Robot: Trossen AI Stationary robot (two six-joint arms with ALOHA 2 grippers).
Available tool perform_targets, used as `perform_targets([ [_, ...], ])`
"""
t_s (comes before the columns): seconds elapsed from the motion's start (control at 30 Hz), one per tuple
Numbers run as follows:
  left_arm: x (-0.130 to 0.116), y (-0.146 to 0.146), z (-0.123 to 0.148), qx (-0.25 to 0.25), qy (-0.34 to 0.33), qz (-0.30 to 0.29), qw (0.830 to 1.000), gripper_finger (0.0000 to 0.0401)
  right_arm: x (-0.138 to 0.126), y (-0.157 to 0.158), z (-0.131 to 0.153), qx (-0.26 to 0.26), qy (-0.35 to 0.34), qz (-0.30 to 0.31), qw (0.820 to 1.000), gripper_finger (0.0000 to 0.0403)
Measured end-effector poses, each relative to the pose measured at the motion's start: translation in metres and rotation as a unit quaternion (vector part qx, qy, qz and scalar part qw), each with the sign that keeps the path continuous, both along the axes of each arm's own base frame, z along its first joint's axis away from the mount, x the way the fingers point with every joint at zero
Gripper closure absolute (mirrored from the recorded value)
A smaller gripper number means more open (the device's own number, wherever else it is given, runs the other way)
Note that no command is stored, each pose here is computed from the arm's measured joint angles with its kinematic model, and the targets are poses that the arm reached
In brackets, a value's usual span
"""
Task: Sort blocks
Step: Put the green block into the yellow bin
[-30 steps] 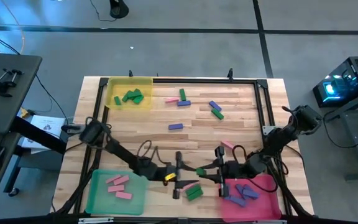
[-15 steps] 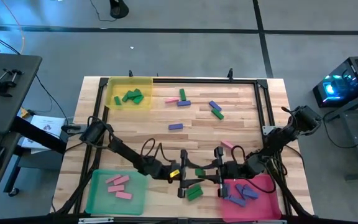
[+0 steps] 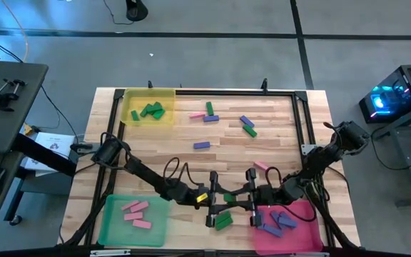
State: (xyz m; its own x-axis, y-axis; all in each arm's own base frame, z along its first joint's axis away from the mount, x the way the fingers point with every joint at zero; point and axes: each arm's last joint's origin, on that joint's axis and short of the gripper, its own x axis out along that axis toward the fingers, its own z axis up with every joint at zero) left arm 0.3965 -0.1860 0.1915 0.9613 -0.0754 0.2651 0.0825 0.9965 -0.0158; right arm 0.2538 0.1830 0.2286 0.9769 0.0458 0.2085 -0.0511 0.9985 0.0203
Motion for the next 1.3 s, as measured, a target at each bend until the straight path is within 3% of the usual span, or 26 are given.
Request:
perform_targets([
  [0.2,0.000,-0.002,-0.001,0.003,0.012,0.016,1.000,0.0320,0.000,0.000,-0.001,0.002,0.004,-0.003,1.000,0.0331],
  [0.43,-0.002,-0.009,-0.012,0.016,0.073,0.072,0.995,0.0324,0.003,0.000,-0.014,0.001,0.064,0.000,0.998,0.0269],
  [0.57,-0.005,-0.007,-0.019,-0.003,0.141,0.132,0.981,0.0324,-0.005,0.003,-0.010,0.009,0.086,-0.009,0.996,0.0238],
  [0.7,-0.010,0.015,-0.003,-0.038,0.231,0.182,0.955,0.0324,-0.025,0.001,0.003,0.008,0.118,-0.076,0.990,0.0225],
  [0.8,-0.023,0.043,0.010,-0.045,0.314,0.233,0.919,0.0324,-0.047,-0.001,0.016,0.011,0.131,-0.125,0.983,0.0224],
  [0.9,-0.042,0.078,0.022,-0.042,0.395,0.292,0.870,0.0324,-0.066,0.000,0.026,0.015,0.136,-0.140,0.981,0.0223],
  [0.97,-0.057,0.113,0.032,-0.052,0.444,0.343,0.826,0.0324,-0.076,0.002,0.028,0.017,0.139,-0.139,0.980,0.0223],
  [1.17,-0.115,0.244,0.057,-0.151,0.574,0.459,0.662,0.0324,-0.087,0.006,0.020,0.019,0.157,-0.142,0.977,0.0222],
  [1.23,-0.133,0.286,0.058,-0.191,0.596,0.472,0.621,0.0324,-0.088,0.006,0.017,0.021,0.163,-0.144,0.976,0.0222],
  [1.3,-0.149,0.323,0.056,-0.227,0.607,0.476,0.595,0.0324,-0.088,0.005,0.015,0.024,0.167,-0.147,0.975,0.0222],
])
